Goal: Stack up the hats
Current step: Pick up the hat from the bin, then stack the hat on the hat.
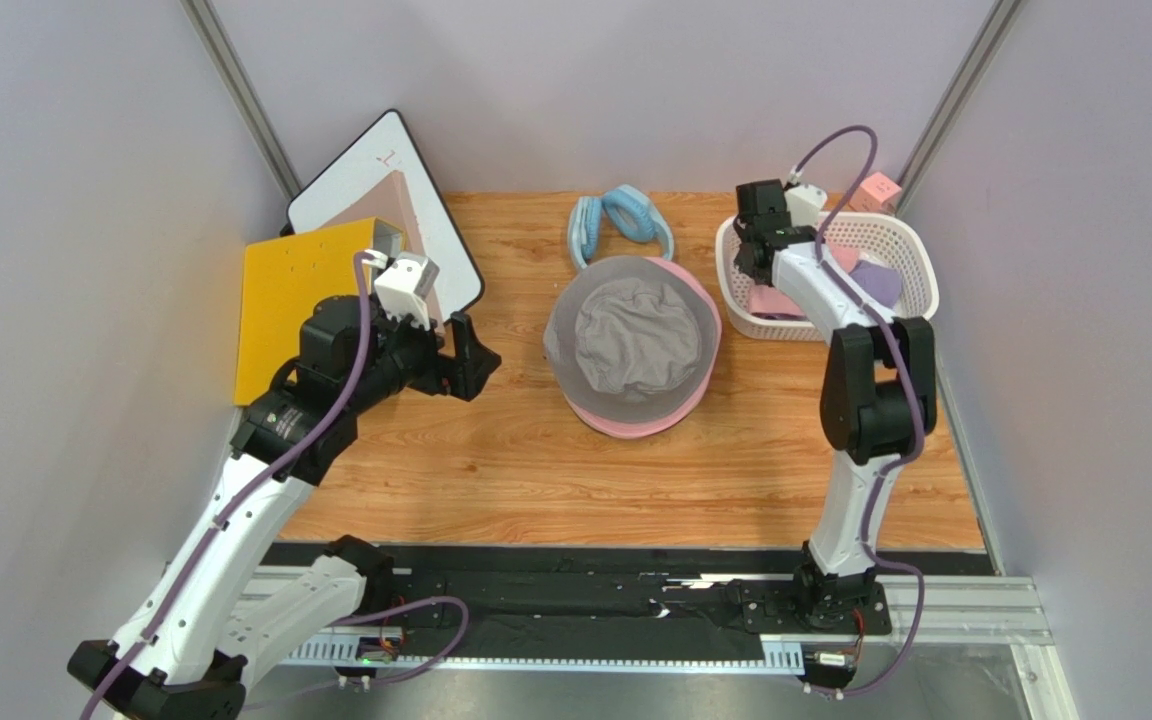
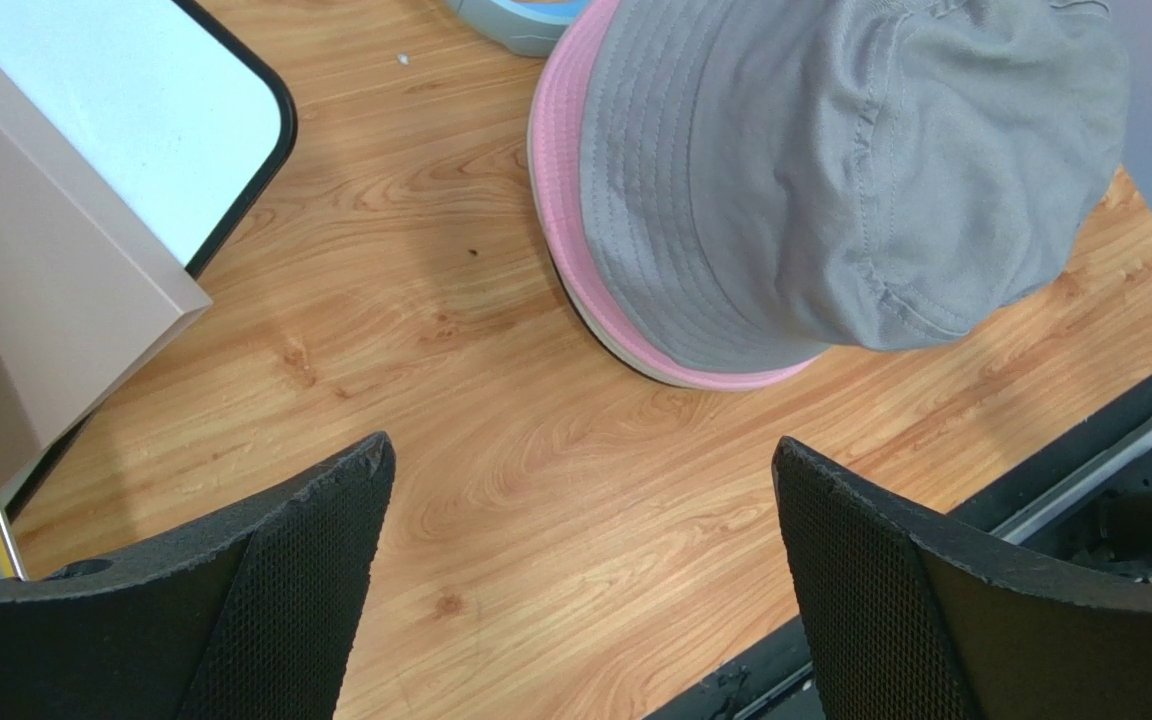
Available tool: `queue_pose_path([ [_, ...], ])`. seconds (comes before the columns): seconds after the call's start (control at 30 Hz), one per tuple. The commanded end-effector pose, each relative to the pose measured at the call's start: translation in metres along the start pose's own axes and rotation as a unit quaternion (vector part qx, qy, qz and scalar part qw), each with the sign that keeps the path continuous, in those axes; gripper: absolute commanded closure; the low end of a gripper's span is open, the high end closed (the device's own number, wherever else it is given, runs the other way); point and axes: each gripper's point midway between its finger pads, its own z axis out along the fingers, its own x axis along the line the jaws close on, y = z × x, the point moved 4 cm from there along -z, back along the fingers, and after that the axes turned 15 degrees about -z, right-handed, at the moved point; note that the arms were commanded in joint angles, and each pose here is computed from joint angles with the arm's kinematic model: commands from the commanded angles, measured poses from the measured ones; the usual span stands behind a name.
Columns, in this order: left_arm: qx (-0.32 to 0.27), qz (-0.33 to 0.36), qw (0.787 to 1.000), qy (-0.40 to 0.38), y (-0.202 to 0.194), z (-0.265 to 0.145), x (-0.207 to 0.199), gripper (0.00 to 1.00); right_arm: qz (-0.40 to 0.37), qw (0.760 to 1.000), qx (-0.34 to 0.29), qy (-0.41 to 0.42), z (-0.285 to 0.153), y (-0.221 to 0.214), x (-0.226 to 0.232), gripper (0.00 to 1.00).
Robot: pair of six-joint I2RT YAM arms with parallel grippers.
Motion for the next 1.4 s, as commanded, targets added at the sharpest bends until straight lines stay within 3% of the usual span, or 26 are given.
queue_pose_path([
  [0.0,-0.001,0.014,1.0,-0.014,0.002,-0.001,-0.003,0.01,0.072,0.986,-0.144,0.048,-0.108,0.093,-0.027,1.0],
  [0.17,0.0,0.015,0.999,-0.03,0.001,-0.003,-0.008,0.0,0.086,0.966,-0.237,0.056,-0.19,0.137,-0.064,1.0],
  [0.3,-0.01,0.017,0.999,-0.035,0.004,-0.008,-0.01,0.01,0.064,0.961,-0.262,0.053,-0.224,0.148,-0.081,1.0],
  [0.5,-0.03,0.01,0.996,-0.078,0.007,-0.013,-0.023,0.01,0.071,0.943,-0.292,0.142,-0.284,0.149,-0.088,1.0],
  [0.73,-0.04,-0.037,0.972,-0.23,0.005,-0.019,-0.077,0.02,0.071,0.906,-0.304,0.287,-0.356,0.127,-0.06,1.0],
  [1.03,-0.082,0.042,0.977,-0.192,0.01,-0.007,-0.126,0.03,0.068,0.875,-0.31,0.365,-0.413,0.106,-0.01,1.0],
  [1.37,-0.112,0.095,0.971,-0.19,0.026,0.012,-0.189,0.03,0.068,0.865,-0.326,0.376,-0.452,0.101,0.034,1.0],
])
